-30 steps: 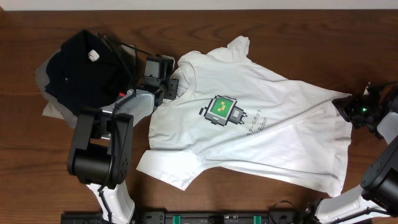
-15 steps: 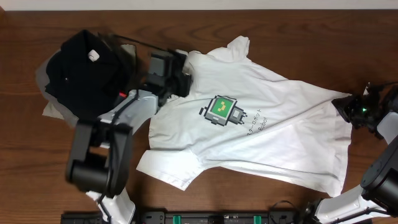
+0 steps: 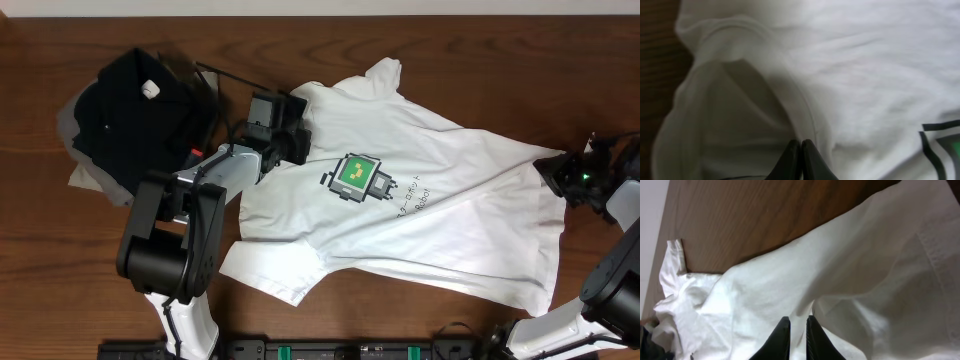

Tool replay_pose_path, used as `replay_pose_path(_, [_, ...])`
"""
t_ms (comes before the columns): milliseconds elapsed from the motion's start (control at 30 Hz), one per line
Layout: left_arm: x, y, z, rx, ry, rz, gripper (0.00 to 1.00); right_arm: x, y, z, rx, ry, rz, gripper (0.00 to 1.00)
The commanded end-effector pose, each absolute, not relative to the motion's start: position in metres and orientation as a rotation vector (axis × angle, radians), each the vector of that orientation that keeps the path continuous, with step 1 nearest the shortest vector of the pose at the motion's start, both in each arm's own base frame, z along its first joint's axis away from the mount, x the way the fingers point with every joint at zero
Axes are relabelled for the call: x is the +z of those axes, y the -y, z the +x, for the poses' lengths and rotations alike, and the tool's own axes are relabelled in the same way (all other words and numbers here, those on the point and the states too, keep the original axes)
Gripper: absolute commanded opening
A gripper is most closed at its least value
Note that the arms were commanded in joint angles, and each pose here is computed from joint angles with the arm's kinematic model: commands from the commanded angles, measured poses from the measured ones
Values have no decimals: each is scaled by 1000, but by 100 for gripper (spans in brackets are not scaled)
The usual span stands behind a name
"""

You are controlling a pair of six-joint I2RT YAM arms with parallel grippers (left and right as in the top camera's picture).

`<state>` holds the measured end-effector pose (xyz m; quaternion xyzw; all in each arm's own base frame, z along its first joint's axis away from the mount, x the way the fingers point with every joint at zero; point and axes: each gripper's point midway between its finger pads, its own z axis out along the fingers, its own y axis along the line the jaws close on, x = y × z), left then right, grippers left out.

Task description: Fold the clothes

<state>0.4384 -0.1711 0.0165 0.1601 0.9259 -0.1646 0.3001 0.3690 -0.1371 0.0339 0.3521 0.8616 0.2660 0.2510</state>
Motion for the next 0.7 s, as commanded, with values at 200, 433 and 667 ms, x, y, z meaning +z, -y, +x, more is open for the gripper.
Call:
replay_pose_path(200, [32,125,461,-316,-2436,256,6,41,137,370,710,-2338,925,10])
replay_pose_path(433, [28,112,459,-313,-2463,206,15,41,138,370,705,-2340,927,11])
replay_pose_path(667, [26,112,457,-313,-2476,205,13,24,153,354,534,-2416,1004,18])
